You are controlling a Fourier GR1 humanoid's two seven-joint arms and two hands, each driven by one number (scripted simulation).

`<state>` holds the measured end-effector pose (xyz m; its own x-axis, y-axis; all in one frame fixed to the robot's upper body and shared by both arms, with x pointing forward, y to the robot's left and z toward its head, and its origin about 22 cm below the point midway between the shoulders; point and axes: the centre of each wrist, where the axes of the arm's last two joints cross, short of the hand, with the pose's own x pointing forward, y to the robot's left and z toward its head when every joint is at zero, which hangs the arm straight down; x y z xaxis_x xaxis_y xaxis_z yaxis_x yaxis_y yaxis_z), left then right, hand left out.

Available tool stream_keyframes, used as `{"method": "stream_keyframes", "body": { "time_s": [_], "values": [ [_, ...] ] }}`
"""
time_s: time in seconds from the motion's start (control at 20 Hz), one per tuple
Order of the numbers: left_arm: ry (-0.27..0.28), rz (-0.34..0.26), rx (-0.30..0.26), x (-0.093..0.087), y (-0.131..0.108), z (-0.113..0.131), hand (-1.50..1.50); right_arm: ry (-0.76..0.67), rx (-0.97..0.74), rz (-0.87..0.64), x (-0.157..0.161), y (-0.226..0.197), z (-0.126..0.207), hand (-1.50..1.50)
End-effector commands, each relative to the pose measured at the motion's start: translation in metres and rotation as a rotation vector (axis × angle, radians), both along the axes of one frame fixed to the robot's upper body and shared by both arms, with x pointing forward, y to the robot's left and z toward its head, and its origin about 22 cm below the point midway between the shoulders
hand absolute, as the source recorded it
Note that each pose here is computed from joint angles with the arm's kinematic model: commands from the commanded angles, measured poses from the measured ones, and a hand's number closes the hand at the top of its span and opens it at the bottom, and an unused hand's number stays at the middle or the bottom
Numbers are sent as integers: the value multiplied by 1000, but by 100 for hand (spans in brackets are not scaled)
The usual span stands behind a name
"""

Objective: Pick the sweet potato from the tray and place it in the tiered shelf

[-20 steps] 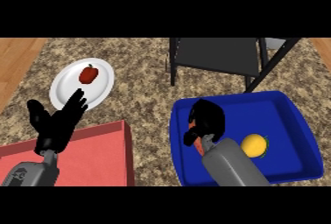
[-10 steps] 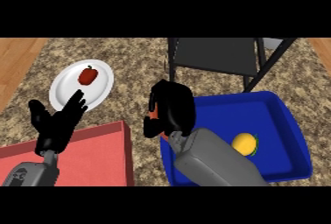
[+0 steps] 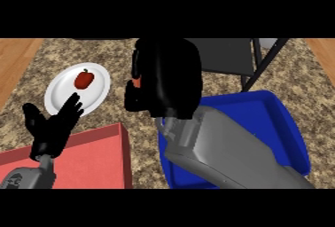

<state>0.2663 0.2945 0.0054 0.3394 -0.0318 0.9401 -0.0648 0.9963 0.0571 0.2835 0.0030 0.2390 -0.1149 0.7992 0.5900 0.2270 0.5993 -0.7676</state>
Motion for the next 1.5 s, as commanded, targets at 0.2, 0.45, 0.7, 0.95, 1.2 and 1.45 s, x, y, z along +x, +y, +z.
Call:
{"method": "stream_keyframes", "body": {
  "time_s": [0.2, 0.45, 0.7, 0.95, 1.2, 1.45],
  "values": [
    [110, 36, -6, -14, 3, -28, 0, 19, 69, -201, 26, -26, 79, 150],
    [111, 28, -27, -14, -12, -35, 0, -22, 84, -253, 55, -60, 106, 150],
    [108, 36, -21, -17, 5, -34, 0, -5, 61, -267, 70, -85, 124, 150],
    [126, 28, -17, -24, 6, -38, 0, 39, 60, -245, 97, -102, 110, 150],
    [104, 15, -41, -27, -2, -38, 0, 81, -24, -218, 119, -121, 121, 150],
    [92, -3, -18, -10, -4, -19, 0, 83, -50, -226, 144, -130, 92, 150]
  ]
}}
